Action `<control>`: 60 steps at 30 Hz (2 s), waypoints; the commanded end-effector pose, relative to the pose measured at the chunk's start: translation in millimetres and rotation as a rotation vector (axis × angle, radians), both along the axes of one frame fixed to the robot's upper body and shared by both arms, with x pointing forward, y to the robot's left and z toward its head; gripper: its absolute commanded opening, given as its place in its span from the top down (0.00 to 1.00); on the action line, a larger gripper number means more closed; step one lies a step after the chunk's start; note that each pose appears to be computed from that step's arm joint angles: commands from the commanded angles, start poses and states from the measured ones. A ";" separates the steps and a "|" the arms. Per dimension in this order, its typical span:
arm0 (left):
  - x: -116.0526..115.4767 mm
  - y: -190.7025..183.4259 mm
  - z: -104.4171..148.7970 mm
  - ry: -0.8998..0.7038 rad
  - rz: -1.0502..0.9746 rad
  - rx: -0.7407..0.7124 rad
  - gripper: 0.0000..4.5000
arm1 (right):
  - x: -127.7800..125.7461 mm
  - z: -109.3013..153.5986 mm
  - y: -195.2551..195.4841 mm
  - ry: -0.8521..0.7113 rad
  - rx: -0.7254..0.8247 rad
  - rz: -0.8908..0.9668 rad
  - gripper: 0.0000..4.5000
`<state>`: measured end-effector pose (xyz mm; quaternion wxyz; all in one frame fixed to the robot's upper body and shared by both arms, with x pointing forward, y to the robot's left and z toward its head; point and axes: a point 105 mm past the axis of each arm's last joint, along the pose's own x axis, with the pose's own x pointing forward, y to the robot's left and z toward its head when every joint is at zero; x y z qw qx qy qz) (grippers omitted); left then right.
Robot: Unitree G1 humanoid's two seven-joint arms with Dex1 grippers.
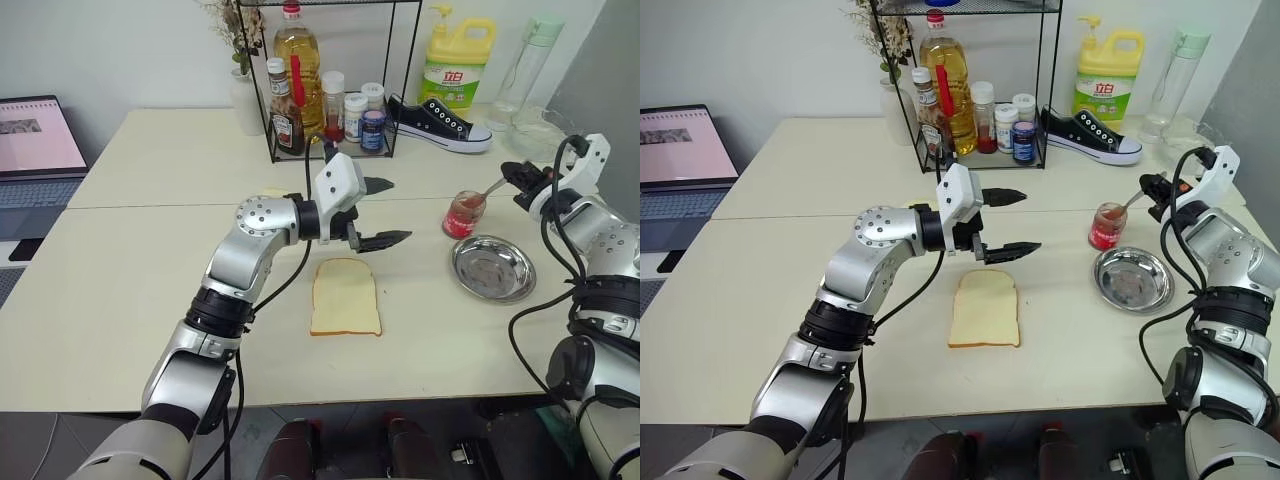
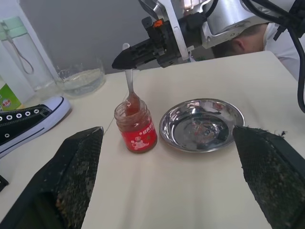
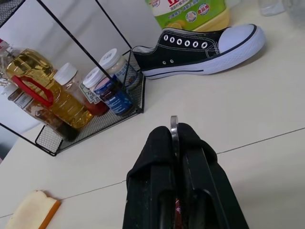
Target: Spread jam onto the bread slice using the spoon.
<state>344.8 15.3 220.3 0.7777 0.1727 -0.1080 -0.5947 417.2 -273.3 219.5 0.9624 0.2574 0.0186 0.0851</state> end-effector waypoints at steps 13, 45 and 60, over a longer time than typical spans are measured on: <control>4.2 4.8 15.9 -0.066 0.006 -0.010 0.00 | -11.2 39.3 -27.8 -0.139 0.297 -0.097 1.00; -103.2 119.2 -67.0 0.251 0.319 0.071 0.00 | -99.6 12.3 202.6 -0.110 -0.075 0.665 1.00; -124.5 149.2 -84.2 0.324 0.441 0.091 0.00 | -103.7 -63.9 249.8 -0.166 -0.418 0.844 1.00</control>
